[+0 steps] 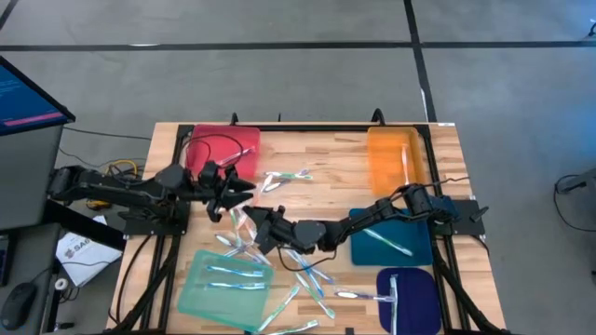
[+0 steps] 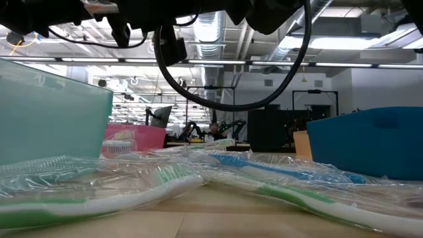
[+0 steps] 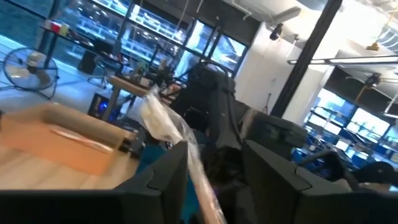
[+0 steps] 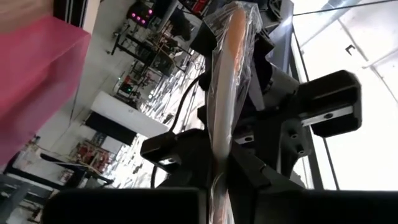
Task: Pick & Place Toothbrushes
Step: Put the orange toothbrush into the orange bin
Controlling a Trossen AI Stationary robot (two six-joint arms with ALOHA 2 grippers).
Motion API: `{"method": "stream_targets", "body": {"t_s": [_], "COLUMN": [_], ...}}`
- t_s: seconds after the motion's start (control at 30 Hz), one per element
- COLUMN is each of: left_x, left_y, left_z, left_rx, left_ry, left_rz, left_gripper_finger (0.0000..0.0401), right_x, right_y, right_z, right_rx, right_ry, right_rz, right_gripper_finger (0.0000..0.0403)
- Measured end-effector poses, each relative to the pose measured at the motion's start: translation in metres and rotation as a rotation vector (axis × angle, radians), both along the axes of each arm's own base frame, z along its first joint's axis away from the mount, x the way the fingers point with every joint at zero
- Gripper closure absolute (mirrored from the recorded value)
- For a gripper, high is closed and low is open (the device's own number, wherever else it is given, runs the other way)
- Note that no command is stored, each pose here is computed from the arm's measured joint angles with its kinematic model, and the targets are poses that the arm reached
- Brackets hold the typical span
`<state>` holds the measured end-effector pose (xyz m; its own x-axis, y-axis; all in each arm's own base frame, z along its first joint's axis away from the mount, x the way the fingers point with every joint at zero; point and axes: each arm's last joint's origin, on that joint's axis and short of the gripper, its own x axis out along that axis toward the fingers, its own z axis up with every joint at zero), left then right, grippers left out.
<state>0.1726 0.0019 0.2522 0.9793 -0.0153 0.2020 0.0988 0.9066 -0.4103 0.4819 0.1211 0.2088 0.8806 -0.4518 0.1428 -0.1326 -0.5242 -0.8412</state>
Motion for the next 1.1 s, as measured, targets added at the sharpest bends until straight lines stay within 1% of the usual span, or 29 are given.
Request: {"method": "stream_targets", "body": {"t_s": [0.13, 0.27, 0.37, 0.47, 0.53, 0.6, 0.67, 0.77, 0.87, 0.9, 0.93, 0.97, 1.03, 1.1], "left_x": [-0.001, -0.001, -0.001, -0.001, -0.001, -0.001, -0.001, -0.001, 0.001, 0.001, 0.0, 0.0, 0.0, 0.001], "left_y": [0.004, 0.006, 0.006, 0.006, 0.006, 0.006, 0.007, 0.008, 0.008, 0.008, 0.008, 0.008, 0.008, 0.008], "left_z": [0.001, 0.003, 0.003, 0.003, 0.003, 0.003, 0.004, 0.005, -0.006, -0.007, -0.004, -0.001, -0.004, -0.007], "left_rx": [0.021, 0.089, 0.107, 0.138, 0.143, 0.163, 0.195, 0.228, 0.246, 0.253, 0.255, 0.255, 0.258, 0.262], "left_ry": [-0.012, -0.026, -0.025, -0.027, -0.028, -0.028, -0.033, -0.029, 0.064, 0.073, 0.047, 0.031, 0.057, 0.081], "left_rz": [0.037, 0.064, 0.088, 0.098, 0.101, 0.108, 0.124, 0.167, 0.165, 0.165, 0.169, 0.171, 0.172, 0.171], "left_gripper_finger": [0.0243, 0.0239, 0.0233, 0.0222, 0.0213, 0.0205, 0.0199, 0.0196, 0.0198, 0.02, 0.0202, 0.0204, 0.0207, 0.021], "right_x": [0.001, 0.003, 0.003, 0.003, 0.001, -0.003, -0.008, -0.023, -0.053, -0.064, -0.076, -0.086, -0.105, -0.128], "right_y": [-0.002, -0.003, -0.003, -0.003, -0.005, -0.011, -0.021, -0.038, -0.061, -0.071, -0.08, -0.09, -0.109, -0.129], "right_z": [0.0, 0.006, 0.005, 0.006, 0.014, 0.029, 0.051, 0.088, 0.141, 0.157, 0.168, 0.176, 0.186, 0.2], "right_rx": [0.04, 0.054, 0.068, 0.125, 0.184, 0.27, 0.369, 0.548, 0.782, 0.852, 0.912, 0.975, 1.09, 1.206], "right_ry": [-0.018, -0.044, -0.048, -0.081, -0.112, -0.17, -0.224, -0.284, -0.433, -0.48, -0.515, -0.548, -0.606, -0.713], "right_rz": [0.005, 0.001, 0.002, 0.002, -0.026, -0.038, -0.057, -0.067, -0.089, -0.109, -0.14, -0.17, -0.237, -0.282], "right_gripper_finger": [0.0383, 0.0383, 0.0383, 0.0383, 0.0383, 0.0383, 0.0383, 0.0383, 0.0383, 0.0383, 0.0383, 0.0383, 0.0383, 0.0383]}}
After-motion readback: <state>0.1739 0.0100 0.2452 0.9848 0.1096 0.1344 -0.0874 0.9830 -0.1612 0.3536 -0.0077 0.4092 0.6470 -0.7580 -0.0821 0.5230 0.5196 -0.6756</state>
